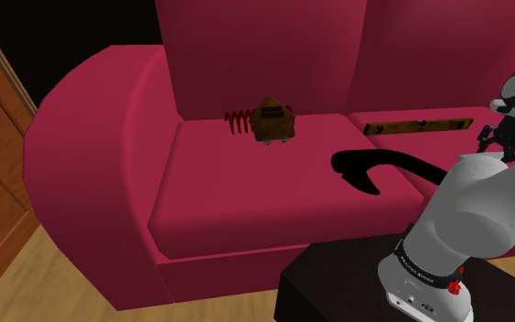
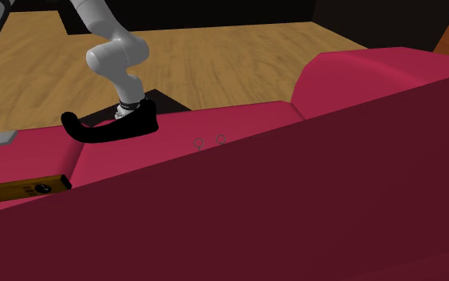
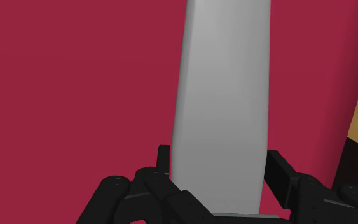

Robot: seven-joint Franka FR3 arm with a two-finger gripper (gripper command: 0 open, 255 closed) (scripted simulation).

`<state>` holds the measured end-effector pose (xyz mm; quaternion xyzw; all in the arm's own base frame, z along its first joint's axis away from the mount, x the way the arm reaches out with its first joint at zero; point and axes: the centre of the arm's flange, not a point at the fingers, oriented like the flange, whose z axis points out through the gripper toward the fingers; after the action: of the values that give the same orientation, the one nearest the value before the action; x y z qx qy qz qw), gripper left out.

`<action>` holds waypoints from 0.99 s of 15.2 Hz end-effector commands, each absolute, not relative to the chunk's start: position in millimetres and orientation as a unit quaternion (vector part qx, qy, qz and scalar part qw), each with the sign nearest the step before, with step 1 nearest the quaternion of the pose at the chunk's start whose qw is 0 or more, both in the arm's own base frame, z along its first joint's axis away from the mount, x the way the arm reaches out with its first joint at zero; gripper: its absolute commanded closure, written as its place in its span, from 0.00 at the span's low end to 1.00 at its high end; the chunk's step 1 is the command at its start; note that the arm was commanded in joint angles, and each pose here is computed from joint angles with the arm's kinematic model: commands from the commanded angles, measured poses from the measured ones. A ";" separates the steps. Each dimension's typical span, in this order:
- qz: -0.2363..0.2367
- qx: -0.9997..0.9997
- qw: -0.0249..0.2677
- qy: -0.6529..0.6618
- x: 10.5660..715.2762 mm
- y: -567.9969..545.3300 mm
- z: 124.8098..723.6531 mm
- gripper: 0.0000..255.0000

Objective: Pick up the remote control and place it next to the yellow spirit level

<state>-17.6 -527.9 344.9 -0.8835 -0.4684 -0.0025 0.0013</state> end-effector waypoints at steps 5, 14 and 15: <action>-0.002 -0.884 0.001 -0.468 -17.7 -528.0 344.1 0.00; -0.002 -0.884 0.001 -0.468 -17.9 -528.2 394.1 0.00; -0.002 -0.884 0.001 -0.468 -17.9 -528.2 394.1 0.00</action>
<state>-18.5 -528.9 386.3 -0.8836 -0.4682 -0.0022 0.0007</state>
